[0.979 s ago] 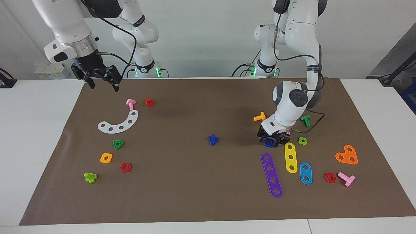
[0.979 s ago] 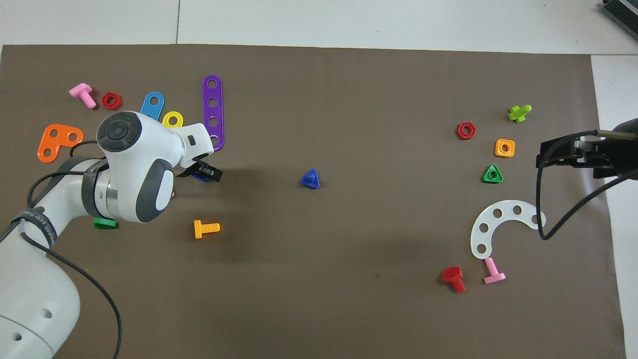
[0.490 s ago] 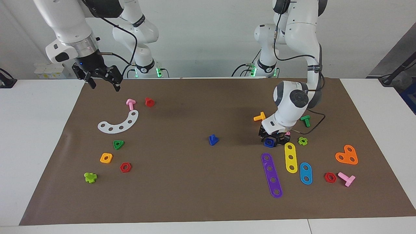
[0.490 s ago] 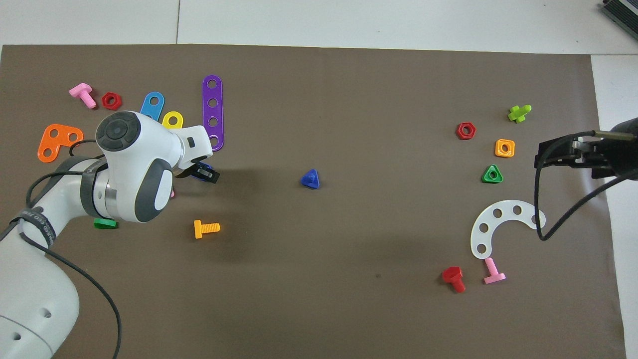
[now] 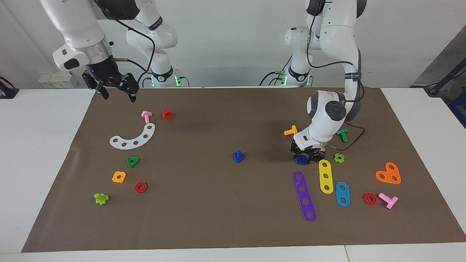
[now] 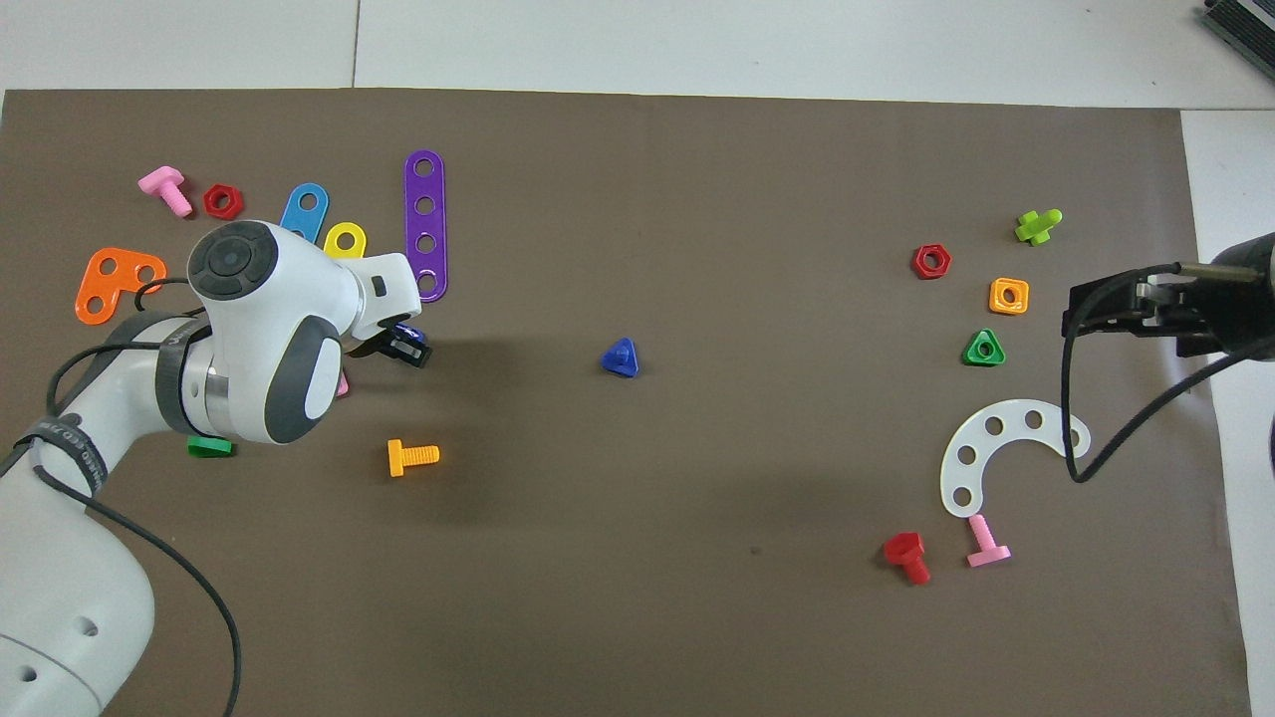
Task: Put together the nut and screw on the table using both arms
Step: 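Grasp the blue square nut with the left gripper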
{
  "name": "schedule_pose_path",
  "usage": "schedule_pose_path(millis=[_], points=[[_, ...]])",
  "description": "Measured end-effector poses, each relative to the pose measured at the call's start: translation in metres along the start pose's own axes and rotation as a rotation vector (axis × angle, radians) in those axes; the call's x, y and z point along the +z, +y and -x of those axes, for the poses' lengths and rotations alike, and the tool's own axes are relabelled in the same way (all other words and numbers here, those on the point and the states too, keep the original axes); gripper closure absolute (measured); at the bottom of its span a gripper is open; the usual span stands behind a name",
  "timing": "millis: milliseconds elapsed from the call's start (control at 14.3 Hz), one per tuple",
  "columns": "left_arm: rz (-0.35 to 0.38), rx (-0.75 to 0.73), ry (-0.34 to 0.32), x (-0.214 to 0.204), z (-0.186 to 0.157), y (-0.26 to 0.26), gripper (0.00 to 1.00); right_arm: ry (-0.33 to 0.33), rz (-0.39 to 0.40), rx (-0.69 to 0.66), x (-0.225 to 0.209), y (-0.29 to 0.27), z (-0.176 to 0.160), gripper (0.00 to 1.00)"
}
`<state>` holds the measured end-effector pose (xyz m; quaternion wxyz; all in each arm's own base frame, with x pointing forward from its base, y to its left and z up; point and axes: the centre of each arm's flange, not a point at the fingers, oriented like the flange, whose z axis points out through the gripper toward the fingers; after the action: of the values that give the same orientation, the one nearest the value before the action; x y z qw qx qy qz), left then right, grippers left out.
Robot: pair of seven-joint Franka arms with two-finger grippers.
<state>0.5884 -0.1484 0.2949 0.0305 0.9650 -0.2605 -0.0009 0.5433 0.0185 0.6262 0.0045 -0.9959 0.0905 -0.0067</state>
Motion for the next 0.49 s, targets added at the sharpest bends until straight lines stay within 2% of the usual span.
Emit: schedule_pose_path(millis=[70, 490], points=[[0.000, 0.000, 0.000, -0.0011, 0.0000, -0.0001, 0.53, 0.000, 0.000, 0.000, 0.0000, 0.0000, 0.0000, 0.00], [0.001, -0.003, -0.007, -0.0035, -0.0001, -0.0023, 0.53, 0.000, 0.000, 0.000, 0.0000, 0.0000, 0.0000, 0.00]])
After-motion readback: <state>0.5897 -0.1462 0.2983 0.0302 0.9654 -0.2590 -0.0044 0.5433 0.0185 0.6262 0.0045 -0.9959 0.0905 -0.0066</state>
